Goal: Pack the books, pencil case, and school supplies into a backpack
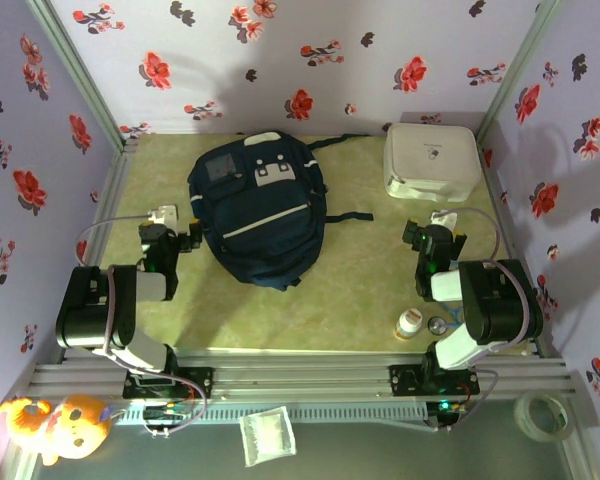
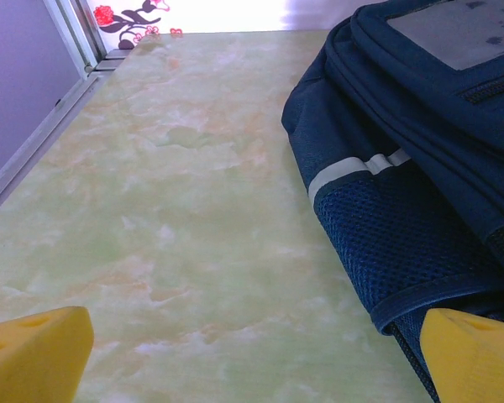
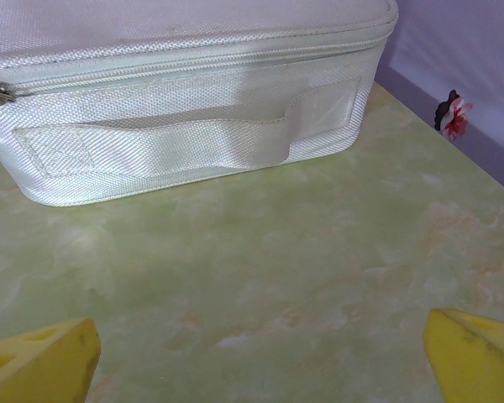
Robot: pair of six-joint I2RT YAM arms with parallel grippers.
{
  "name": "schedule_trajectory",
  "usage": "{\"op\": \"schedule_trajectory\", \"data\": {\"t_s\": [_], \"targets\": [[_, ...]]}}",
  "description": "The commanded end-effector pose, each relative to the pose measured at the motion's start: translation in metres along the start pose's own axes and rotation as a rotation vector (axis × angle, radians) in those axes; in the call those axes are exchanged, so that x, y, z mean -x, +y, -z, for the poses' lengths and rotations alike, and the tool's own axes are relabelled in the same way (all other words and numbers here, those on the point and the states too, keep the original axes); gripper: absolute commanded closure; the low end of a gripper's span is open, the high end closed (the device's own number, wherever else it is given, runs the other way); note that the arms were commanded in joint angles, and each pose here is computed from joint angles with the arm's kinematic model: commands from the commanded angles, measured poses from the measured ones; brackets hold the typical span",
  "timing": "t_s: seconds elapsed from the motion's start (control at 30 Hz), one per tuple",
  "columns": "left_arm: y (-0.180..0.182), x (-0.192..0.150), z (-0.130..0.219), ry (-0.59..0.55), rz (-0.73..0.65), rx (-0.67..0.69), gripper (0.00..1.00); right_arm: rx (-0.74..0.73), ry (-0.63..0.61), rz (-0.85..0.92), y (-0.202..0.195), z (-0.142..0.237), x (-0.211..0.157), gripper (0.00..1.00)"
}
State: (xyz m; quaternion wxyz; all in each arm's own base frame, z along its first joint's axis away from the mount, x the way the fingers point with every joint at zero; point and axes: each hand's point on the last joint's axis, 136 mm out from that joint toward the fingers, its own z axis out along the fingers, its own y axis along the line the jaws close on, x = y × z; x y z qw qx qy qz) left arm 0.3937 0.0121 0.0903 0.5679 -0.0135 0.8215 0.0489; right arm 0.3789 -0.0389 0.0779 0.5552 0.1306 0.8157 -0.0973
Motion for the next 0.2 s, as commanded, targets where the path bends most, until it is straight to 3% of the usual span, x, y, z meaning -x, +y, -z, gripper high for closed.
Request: {"op": "schedule_trajectory", "data": {"t_s": [0.0, 0.17], "targets": [[0.0084, 0.005, -0.003, -0.009, 0.016, 0.034, 0.0, -0.023, -0.042, -0.03, -0.0033, -0.0032, 0.0148, 0.01], [0.0079, 0.0054, -0.0029, -0.011, 0.016, 0.032, 0.0, -0.024, -0.049, -0.031, -0.0039, -0.002, 0.0155, 0.01]]}}
